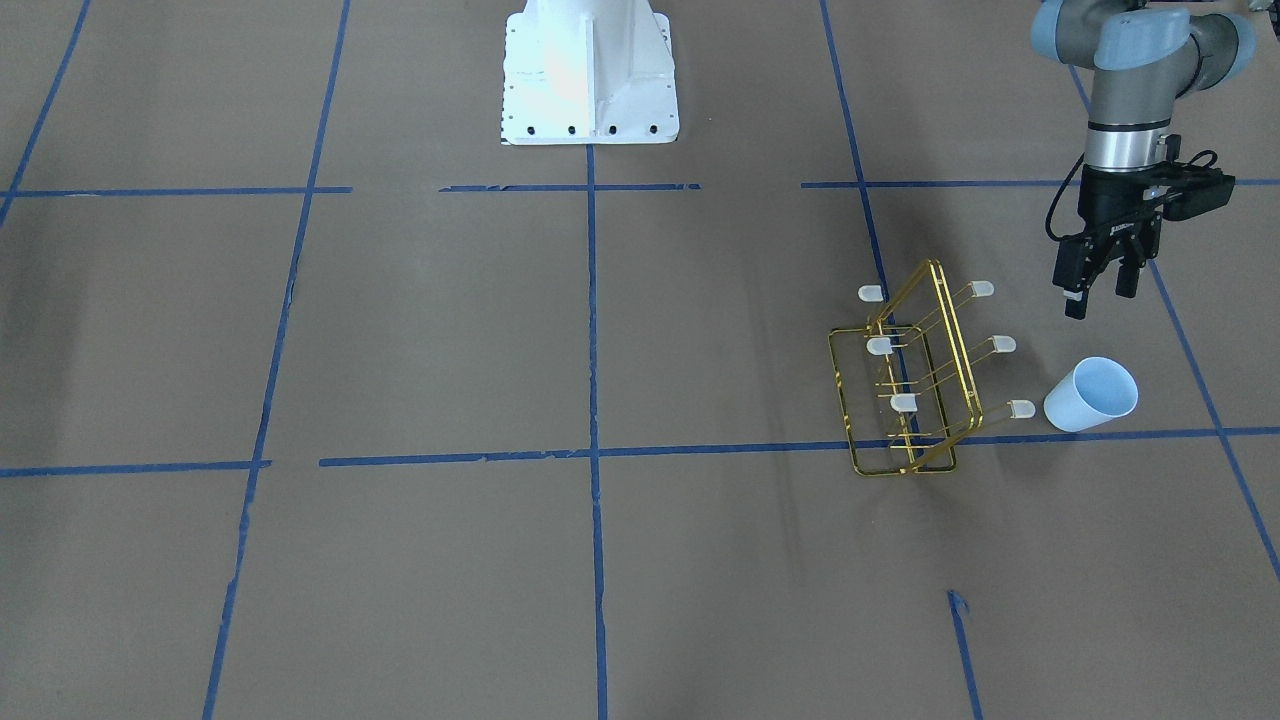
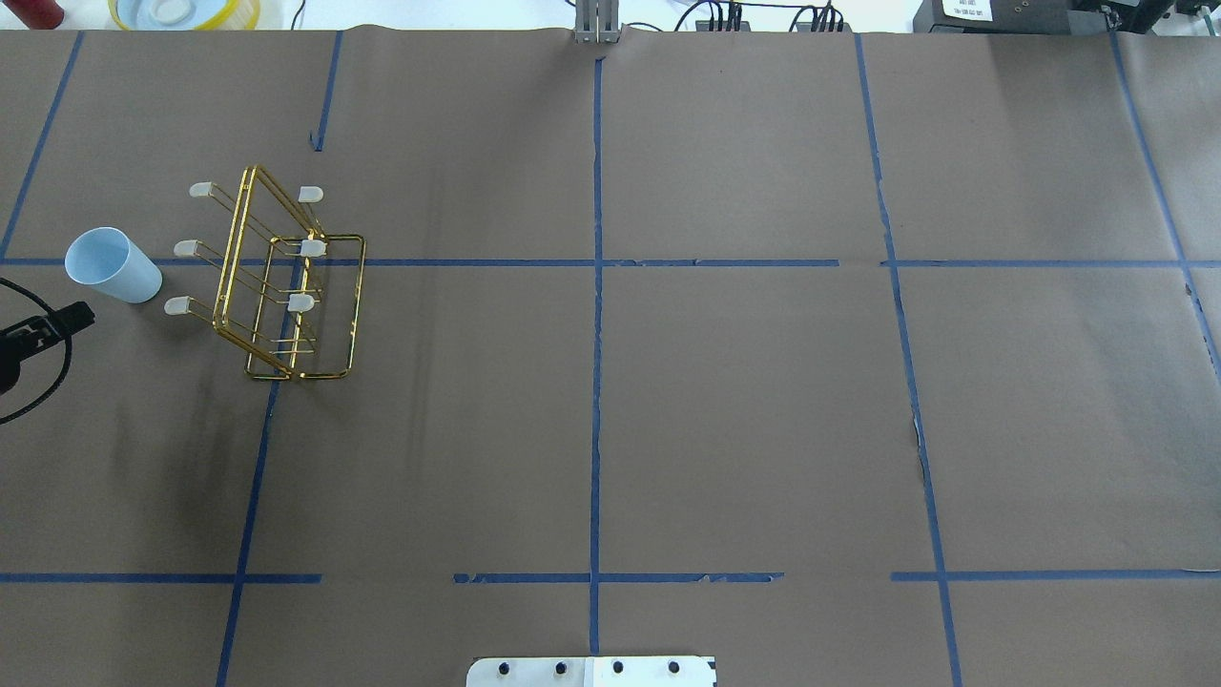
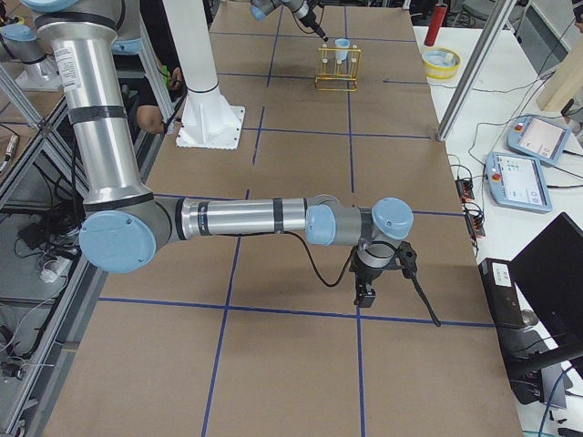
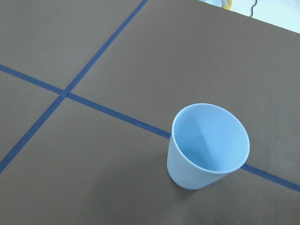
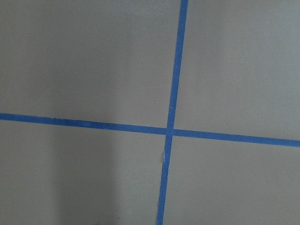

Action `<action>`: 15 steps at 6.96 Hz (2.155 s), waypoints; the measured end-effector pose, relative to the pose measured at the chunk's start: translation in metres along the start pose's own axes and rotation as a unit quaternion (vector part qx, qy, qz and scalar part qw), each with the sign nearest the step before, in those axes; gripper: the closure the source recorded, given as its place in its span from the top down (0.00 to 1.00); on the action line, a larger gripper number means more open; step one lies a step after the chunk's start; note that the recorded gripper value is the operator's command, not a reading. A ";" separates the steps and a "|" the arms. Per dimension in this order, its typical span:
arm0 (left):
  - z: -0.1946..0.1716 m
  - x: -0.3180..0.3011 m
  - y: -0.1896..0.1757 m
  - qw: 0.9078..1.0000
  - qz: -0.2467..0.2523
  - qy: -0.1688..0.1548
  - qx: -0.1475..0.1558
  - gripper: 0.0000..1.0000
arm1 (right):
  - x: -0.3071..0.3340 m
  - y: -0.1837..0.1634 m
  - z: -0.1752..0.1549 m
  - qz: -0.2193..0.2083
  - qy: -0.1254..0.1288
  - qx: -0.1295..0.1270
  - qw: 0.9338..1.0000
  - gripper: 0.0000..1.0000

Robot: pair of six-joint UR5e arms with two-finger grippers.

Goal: Hang cup on cup holder
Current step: 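Move the left gripper in toward the light blue cup and grasp it, then lift the light blue cup with the left gripper and draw it back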

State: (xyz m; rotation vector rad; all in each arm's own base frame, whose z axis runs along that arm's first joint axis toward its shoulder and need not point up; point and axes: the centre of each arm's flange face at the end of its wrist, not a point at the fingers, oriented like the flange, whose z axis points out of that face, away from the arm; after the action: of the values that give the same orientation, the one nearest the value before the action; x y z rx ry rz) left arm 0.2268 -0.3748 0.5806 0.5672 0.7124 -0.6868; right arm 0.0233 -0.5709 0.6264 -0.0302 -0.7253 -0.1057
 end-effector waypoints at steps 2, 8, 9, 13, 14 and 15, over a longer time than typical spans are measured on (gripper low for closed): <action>0.003 0.003 0.003 0.998 0.011 -0.001 0.066 1.00 | 0.000 0.000 0.000 0.000 0.000 0.000 1.000 1.00; 0.047 0.033 0.045 0.987 0.049 0.000 0.155 1.00 | 0.000 0.000 0.000 0.000 0.000 0.000 1.000 1.00; 0.055 0.029 0.046 0.984 0.054 -0.007 0.172 1.00 | 0.000 0.000 0.000 0.000 0.000 0.000 1.000 1.00; 0.075 0.035 0.056 0.978 0.064 -0.013 0.198 1.00 | 0.000 0.000 0.000 0.000 0.000 0.000 1.000 1.00; 0.080 0.040 0.058 0.977 0.064 -0.012 0.202 1.00 | 0.000 0.000 0.000 0.000 0.000 0.000 1.000 1.00; 0.082 0.044 0.061 0.977 0.064 -0.010 0.204 1.00 | 0.000 0.000 0.000 0.000 0.000 0.000 1.000 1.00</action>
State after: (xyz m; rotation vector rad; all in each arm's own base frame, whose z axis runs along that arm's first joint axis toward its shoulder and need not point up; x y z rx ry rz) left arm 0.3283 -0.4062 0.6136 0.9745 0.5109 -0.7203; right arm 0.0233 -0.5709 0.6265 -0.0310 -0.7253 -0.1054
